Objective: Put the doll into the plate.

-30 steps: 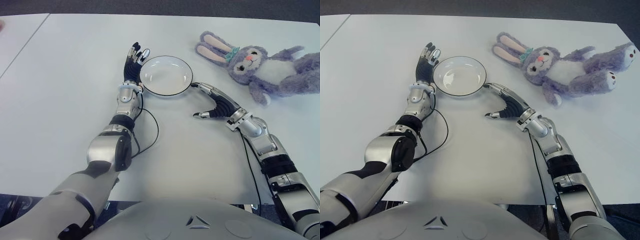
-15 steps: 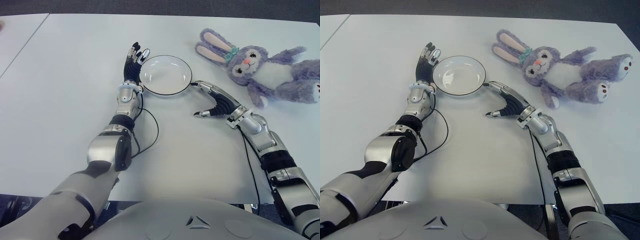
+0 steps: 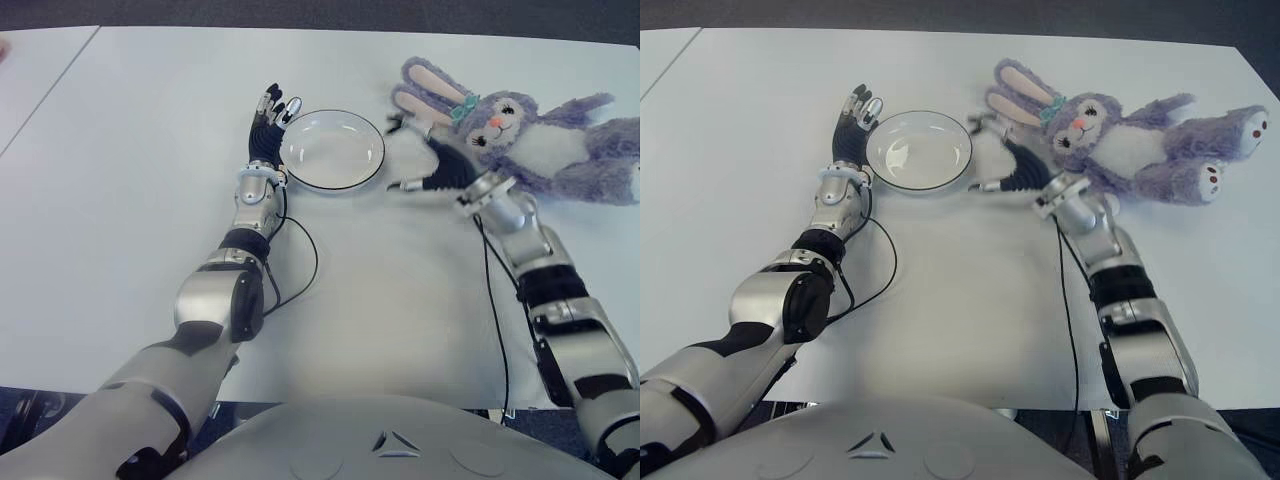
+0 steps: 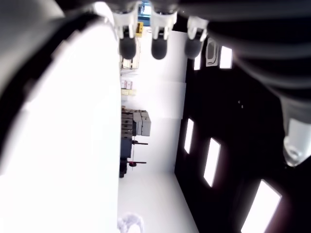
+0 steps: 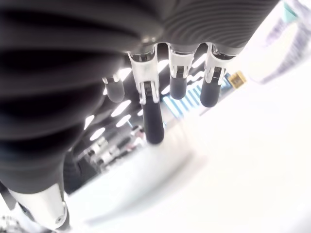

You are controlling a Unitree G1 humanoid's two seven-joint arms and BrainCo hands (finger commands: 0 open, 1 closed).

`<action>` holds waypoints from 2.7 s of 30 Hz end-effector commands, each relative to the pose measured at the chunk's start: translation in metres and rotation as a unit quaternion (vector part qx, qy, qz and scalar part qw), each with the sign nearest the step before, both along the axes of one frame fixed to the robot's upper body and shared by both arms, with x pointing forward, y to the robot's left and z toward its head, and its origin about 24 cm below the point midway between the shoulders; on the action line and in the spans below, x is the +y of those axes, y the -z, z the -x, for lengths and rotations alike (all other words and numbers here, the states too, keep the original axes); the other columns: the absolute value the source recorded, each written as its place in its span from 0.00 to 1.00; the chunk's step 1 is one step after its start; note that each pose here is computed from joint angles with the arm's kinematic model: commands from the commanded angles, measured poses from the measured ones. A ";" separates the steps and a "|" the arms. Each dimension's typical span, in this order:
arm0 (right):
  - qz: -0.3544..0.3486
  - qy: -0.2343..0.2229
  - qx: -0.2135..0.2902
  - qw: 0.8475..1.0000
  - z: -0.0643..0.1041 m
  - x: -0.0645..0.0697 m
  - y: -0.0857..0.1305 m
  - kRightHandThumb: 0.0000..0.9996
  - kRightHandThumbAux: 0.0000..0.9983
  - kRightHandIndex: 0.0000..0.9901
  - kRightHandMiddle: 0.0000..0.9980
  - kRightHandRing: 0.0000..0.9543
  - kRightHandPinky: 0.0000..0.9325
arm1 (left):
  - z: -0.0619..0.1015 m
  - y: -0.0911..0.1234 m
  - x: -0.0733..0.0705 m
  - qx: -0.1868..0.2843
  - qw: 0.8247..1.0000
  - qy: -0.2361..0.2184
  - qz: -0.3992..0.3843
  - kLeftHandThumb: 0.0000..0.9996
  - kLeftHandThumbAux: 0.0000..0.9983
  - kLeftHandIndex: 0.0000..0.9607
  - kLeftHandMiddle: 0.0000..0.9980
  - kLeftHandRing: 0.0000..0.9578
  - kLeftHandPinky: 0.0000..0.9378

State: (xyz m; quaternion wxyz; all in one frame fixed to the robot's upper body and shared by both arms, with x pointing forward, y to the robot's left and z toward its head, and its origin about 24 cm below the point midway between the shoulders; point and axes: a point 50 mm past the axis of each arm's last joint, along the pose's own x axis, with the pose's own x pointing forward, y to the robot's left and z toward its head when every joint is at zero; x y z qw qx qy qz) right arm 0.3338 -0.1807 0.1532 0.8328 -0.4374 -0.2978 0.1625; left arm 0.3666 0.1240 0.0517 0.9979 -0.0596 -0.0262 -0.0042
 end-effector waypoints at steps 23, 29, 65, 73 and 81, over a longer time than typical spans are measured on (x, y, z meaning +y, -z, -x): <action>-0.145 0.112 -0.255 0.949 -0.023 -0.007 -0.115 0.08 0.52 0.06 0.00 0.00 0.04 | 0.085 0.125 -0.003 0.279 0.960 -0.003 0.021 0.00 0.47 0.00 0.00 0.00 0.00; -0.137 0.123 -0.267 0.946 -0.026 -0.015 -0.132 0.10 0.54 0.08 0.00 0.01 0.06 | 0.085 0.125 -0.004 0.278 0.960 -0.004 0.021 0.00 0.48 0.00 0.00 0.00 0.00; 0.159 0.411 -0.017 0.897 0.006 -0.198 -0.073 0.07 0.57 0.08 0.00 0.00 0.00 | 0.086 0.125 -0.003 0.279 0.960 0.005 0.001 0.00 0.47 0.00 0.00 0.00 0.00; 0.167 0.433 0.011 0.886 0.017 -0.214 -0.064 0.07 0.57 0.11 0.00 0.00 0.01 | 0.086 0.126 -0.001 0.278 0.961 0.005 -0.003 0.00 0.46 0.00 0.00 0.00 0.00; 0.185 0.442 0.029 0.877 0.027 -0.224 -0.051 0.07 0.59 0.14 0.00 0.00 0.08 | 0.087 0.126 0.000 0.276 0.961 0.009 -0.006 0.00 0.45 0.00 0.00 0.00 0.00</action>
